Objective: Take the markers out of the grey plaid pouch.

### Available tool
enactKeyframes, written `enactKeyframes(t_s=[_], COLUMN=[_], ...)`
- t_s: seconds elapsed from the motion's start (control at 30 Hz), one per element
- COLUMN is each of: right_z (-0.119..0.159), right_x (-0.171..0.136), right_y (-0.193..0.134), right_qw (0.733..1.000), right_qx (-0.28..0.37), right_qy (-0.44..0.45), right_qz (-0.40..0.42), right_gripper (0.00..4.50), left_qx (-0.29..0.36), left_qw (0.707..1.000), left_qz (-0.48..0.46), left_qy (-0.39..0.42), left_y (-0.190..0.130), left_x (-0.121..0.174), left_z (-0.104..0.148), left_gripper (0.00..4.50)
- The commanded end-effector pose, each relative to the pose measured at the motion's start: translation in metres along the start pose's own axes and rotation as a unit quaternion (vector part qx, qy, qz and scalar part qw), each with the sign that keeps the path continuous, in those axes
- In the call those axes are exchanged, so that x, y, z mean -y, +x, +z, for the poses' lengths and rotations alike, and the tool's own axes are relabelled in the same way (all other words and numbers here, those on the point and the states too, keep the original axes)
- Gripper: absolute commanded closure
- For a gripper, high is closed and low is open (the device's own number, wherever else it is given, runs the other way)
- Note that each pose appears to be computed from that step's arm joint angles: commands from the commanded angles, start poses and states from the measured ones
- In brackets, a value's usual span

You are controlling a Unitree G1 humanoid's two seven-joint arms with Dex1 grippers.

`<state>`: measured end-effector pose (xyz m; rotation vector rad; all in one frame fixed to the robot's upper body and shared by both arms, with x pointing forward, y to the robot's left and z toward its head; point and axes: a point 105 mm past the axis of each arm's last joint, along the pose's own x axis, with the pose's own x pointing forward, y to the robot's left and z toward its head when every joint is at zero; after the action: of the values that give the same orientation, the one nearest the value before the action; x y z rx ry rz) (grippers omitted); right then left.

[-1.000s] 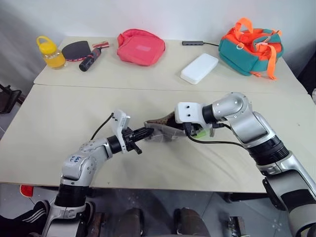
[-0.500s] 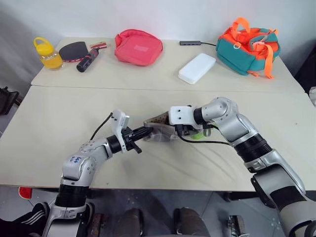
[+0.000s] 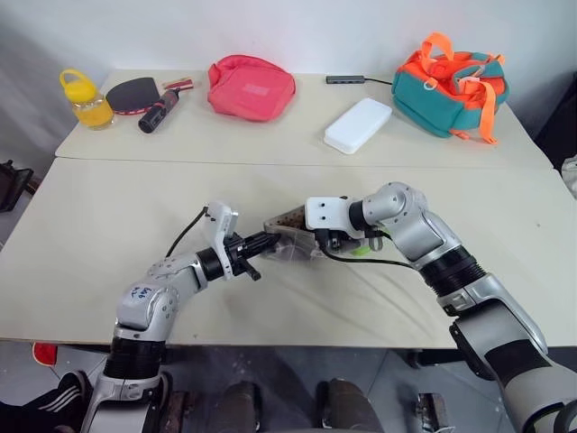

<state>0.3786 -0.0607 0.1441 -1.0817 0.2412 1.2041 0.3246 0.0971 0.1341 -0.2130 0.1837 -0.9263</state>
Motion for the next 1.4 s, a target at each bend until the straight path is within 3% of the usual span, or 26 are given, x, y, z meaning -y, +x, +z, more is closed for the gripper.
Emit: enactKeyframes(t_s=[0.03, 0.17, 0.53, 0.77, 0.97, 1.03, 1.13, 1.23, 1.33, 1.4], right_z=[-0.019, -0.019, 0.021, 0.013, 0.064, 0.085, 0.092, 0.087, 0.059, 0.022], right_x=[-0.014, -0.012, 0.007, 0.008, 0.018, 0.025, 0.044, 0.057, 0.057, 0.043], right_y=[0.003, -0.006, -0.093, -0.114, -0.127, -0.134, -0.145, -0.153, -0.14, -0.119], right_qw=[0.999, 0.999, 0.997, 0.995, 0.968, 0.952, 0.932, 0.921, 0.94, 0.974], right_qx=[-0.025, -0.024, 0.064, 0.059, 0.219, 0.275, 0.319, 0.334, 0.27, 0.155], right_qy=[0.021, 0.014, 0.043, 0.07, 0.11, 0.116, 0.135, 0.146, 0.139, 0.081], right_qz=[0.024, 0.017, -0.024, -0.038, -0.051, -0.062, -0.105, -0.137, -0.154, -0.145], right_gripper=[3.93, 3.93, 3.93, 3.93, 3.93, 3.93, 3.93, 3.93, 3.93, 3.93], left_qx=[0.004, 0.005, 0.008, 0.007, 0.023, 0.024, 0.013, 0.044, 0.052, 0.04], left_qw=[1.0, 1.0, 1.0, 0.997, 0.991, 0.982, 0.96, 0.948, 0.912, 0.875], left_qz=[0.011, 0.014, 0.0, -0.022, 0.011, 0.04, 0.1, 0.142, 0.214, 0.239], left_qy=[0.008, 0.01, 0.026, 0.069, 0.131, 0.186, 0.262, 0.282, 0.347, 0.418], left_y=[-0.003, -0.004, 0.0, 0.012, 0.002, -0.008, -0.029, -0.049, -0.072, -0.081], left_x=[-0.002, -0.003, 0.003, 0.013, 0.0, -0.011, -0.038, -0.056, -0.074, -0.076], left_z=[0.002, 0.003, 0.009, 0.019, 0.039, 0.053, 0.071, 0.093, 0.111, 0.117], left_gripper=[4.5, 4.5, 4.5, 4.5, 4.5, 4.5, 4.5, 4.5, 4.5, 4.5])
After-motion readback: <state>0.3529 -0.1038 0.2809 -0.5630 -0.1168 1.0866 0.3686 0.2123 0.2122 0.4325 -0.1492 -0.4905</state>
